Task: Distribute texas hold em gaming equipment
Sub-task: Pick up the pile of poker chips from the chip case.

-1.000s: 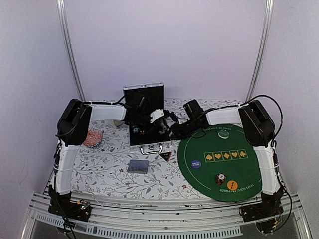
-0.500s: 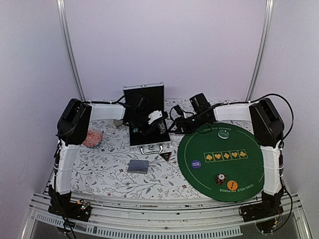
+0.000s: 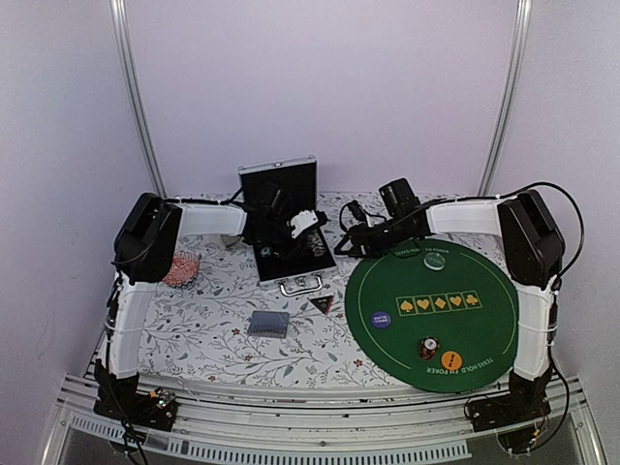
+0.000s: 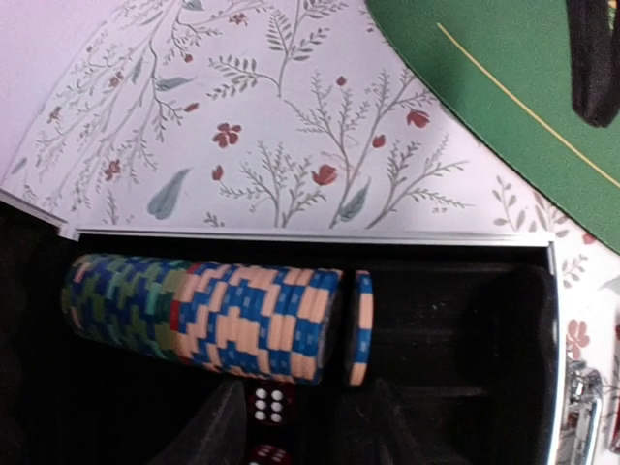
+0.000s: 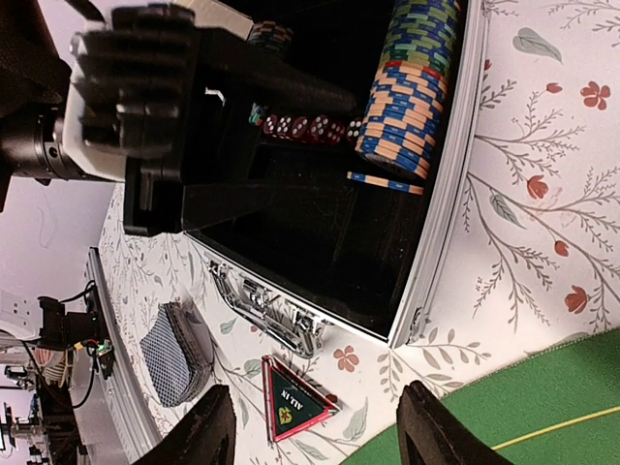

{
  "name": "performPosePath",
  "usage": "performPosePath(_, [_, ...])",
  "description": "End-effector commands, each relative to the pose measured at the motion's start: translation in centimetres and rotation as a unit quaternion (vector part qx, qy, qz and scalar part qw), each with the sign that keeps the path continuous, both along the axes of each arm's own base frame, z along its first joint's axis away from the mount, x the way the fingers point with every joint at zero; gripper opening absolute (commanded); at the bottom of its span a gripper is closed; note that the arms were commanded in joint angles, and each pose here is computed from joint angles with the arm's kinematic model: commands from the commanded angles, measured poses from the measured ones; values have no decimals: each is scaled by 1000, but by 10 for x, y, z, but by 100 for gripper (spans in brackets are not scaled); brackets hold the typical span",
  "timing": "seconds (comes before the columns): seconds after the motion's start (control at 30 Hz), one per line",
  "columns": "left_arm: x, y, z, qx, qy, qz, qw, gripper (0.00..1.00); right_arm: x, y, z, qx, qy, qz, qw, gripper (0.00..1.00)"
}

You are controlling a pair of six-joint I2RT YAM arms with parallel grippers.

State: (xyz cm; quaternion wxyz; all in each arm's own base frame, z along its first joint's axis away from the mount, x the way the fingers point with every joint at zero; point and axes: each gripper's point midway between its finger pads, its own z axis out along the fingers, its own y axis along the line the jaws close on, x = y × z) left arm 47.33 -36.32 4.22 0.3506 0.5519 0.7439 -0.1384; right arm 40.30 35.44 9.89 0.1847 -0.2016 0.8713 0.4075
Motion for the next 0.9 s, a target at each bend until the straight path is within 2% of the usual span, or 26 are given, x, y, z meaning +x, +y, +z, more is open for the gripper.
performPosePath(0.0, [19, 0, 39, -32, -56, 29, 998, 52, -5, -4, 23, 14, -23, 8, 1000, 59])
performPosePath(0.2, [13, -9, 31, -44, -50, -4, 998, 75, -7, -10, 26, 13, -27, 7, 1000, 60])
performPosePath(0.27, [14, -10, 24, -42, -49, -8, 998, 79, -6, -15, 26, 12, -28, 1, 1000, 60])
performPosePath(0.6, [42, -12, -1, -14, -61, 23, 998, 67, -10, -21, 22, 10, -22, 0, 1000, 60])
performPosePath(0.87, [6, -17, -16, -26, -5, -42, 999, 55, -13, -22, 17, 6, -16, 1, 1000, 61])
